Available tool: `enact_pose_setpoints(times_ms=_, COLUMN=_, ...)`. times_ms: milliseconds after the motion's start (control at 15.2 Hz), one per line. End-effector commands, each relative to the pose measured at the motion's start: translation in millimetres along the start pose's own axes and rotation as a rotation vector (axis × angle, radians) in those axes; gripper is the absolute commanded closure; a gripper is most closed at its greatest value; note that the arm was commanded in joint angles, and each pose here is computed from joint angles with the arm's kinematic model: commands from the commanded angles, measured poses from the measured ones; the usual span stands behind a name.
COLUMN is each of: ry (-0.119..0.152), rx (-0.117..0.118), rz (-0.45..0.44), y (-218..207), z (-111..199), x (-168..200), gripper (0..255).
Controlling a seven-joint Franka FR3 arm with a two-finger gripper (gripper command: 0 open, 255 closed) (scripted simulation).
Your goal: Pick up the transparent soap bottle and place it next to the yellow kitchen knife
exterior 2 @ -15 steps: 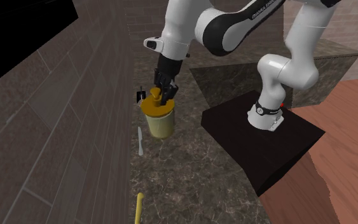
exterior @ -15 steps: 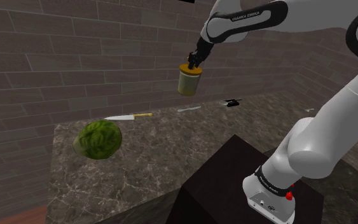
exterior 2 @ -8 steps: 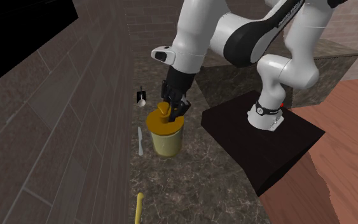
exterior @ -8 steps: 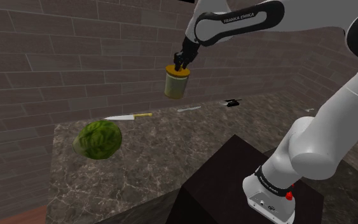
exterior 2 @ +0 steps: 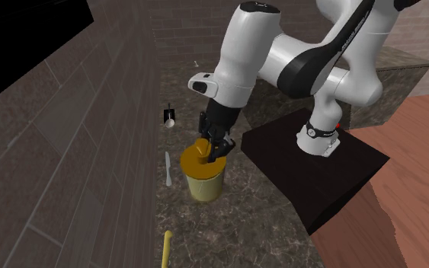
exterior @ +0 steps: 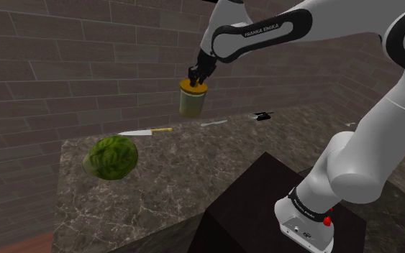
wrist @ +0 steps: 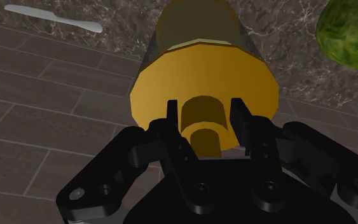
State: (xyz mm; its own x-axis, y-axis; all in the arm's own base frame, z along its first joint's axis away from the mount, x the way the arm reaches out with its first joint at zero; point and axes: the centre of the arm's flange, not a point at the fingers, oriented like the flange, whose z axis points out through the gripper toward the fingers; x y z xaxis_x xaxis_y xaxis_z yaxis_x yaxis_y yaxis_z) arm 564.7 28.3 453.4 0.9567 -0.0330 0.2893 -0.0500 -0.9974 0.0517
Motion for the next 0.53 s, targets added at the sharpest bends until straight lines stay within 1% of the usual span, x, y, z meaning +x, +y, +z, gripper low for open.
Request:
enact_pose_setpoints(times_ms=0, ry=0.002, rx=0.000, rz=0.000, y=-0.2, z=9.8, x=-3.4, gripper=255)
enact_pose_setpoints(times_ms=462, ry=0.002, rx=0.000, rz=0.000, y=-2.1, z=45.2, x=-14.1, gripper=255)
